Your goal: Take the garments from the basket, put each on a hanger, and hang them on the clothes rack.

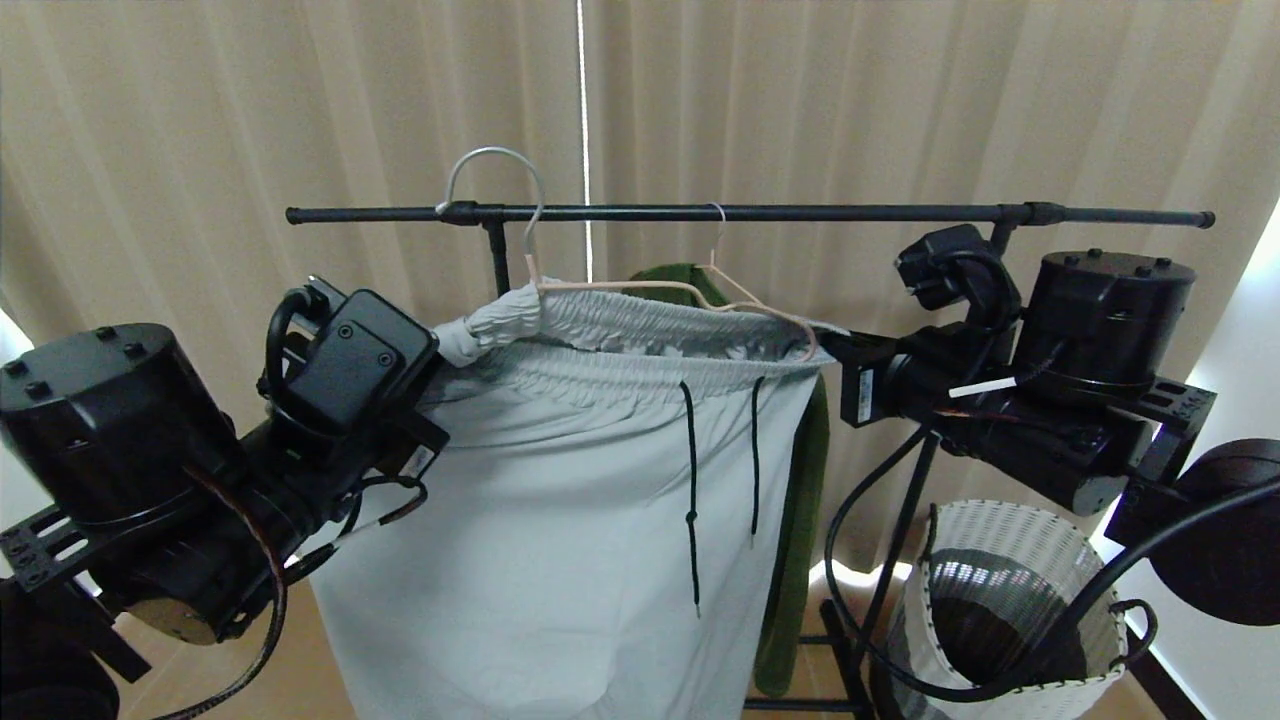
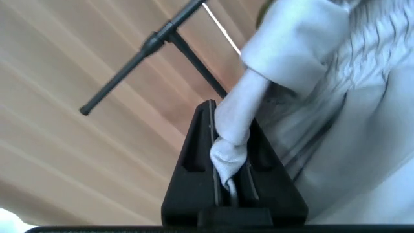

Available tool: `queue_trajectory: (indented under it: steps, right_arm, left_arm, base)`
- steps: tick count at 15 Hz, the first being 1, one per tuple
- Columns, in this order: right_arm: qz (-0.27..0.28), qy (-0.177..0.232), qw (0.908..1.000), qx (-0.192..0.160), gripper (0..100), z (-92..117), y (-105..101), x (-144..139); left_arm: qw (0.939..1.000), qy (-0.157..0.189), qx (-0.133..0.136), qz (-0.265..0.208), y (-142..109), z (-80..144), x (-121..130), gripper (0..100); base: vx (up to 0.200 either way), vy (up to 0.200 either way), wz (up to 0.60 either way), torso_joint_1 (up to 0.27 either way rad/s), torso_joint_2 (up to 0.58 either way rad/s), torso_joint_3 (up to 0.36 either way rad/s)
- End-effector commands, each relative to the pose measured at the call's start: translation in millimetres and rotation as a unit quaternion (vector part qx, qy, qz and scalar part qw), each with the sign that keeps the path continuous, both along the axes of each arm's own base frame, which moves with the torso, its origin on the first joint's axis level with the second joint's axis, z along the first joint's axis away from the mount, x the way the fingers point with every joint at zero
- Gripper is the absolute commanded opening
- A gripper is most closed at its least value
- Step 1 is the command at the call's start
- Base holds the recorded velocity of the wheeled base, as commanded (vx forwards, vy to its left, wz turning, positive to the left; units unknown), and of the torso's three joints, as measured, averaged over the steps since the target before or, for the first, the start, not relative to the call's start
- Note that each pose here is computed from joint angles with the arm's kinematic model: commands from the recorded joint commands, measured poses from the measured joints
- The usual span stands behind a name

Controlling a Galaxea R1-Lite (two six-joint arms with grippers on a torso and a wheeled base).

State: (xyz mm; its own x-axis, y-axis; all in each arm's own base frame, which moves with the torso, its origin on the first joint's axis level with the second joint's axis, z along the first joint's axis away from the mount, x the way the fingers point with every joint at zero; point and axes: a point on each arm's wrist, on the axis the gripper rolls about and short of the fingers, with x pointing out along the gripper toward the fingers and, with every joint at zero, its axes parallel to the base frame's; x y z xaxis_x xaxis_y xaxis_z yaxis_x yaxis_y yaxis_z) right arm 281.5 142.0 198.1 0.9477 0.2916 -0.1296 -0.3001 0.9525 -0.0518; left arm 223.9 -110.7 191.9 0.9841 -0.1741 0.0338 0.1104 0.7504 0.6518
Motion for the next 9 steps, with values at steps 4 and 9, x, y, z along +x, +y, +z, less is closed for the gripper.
queue_trajectory:
  steps: [4, 9]
  right_arm:
    - [-0.013, -0.005, 0.9999, -0.005, 0, 28.1, -9.2, 0.8]
    - [0.025, 0.012, 0.9996, -0.012, 0, 46.0, 11.9, -6.8]
  left_arm:
    - [0.9995, 0.013, 0.025, -0.014, 4.1, 4.2, -10.2, 0]
    - [0.9990, 0.023, 0.031, -0.021, 2.8, 3.5, -7.7, 0]
  base:
    - [0.000, 0.000, 0.00, 0.000, 0.00, 0.000]
    - [0.000, 0.000, 0.00, 0.000, 0.00, 0.000]
